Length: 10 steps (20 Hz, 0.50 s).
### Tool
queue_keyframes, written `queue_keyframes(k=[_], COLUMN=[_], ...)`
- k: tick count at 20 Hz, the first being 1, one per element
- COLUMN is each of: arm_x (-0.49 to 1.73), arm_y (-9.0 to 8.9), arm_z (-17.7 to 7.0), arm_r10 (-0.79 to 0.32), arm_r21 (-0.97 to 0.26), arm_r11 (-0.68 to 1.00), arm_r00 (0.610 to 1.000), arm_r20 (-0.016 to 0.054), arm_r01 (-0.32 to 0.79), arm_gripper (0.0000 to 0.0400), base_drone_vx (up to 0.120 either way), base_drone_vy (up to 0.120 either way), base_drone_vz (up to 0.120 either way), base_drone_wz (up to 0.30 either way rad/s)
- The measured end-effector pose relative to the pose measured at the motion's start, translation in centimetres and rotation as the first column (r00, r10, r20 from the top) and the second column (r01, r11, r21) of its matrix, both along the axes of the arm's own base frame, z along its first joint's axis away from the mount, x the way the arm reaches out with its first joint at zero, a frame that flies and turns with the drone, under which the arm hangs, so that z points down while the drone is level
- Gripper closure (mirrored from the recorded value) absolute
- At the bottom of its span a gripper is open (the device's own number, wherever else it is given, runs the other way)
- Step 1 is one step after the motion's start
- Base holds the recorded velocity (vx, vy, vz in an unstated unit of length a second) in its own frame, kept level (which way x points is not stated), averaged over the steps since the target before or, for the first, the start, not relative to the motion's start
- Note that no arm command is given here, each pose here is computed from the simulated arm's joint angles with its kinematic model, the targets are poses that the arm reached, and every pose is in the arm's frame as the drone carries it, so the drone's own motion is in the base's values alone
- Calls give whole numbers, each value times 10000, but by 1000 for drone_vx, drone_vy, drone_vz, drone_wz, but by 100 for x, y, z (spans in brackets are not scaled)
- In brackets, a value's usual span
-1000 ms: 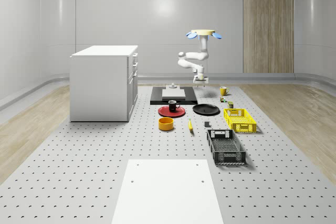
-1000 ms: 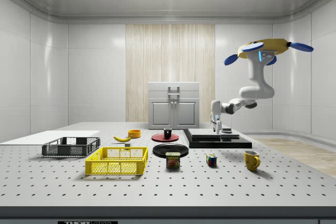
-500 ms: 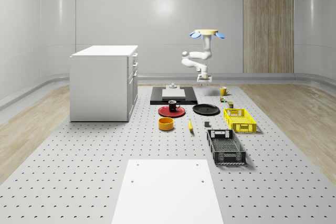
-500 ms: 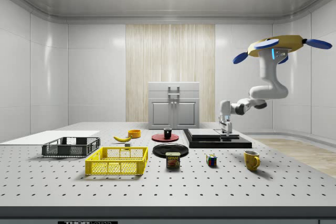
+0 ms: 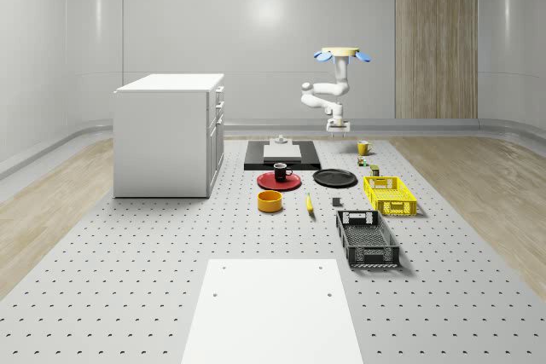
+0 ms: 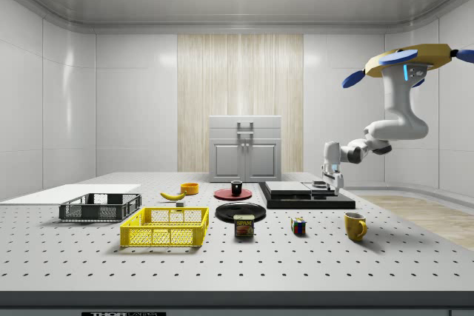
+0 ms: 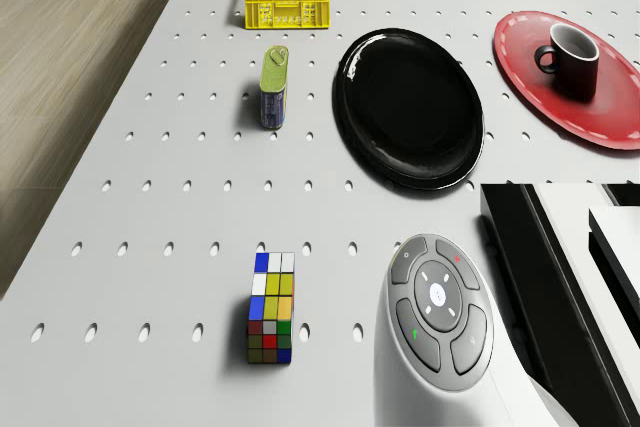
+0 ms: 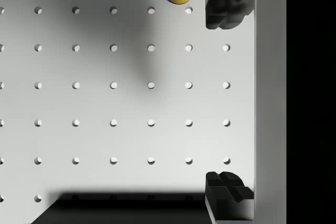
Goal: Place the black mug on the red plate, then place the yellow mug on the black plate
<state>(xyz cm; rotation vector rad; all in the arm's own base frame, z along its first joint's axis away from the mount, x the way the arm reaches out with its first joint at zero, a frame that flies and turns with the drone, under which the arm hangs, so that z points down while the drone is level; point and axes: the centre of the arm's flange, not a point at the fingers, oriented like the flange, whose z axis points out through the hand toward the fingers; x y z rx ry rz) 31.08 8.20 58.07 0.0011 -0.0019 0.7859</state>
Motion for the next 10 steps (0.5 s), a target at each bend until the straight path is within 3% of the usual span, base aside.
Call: queue_keyframes(k=[7, 10], arm_x=[0, 0], arm_y=[0, 0], arm_z=[0, 0], arm_r10=[0, 0], arm_r21=[0, 0], arm_r11=[10000, 10000], arm_r00=[10000, 10000], arm_r20=[0, 0], arm_r01=[0, 0], arm_gripper=[0, 0], base_drone_vx=[-120, -13], base_drone_vy=[120, 120], base_drone_vz=[0, 0], base_drone_wz=[0, 0])
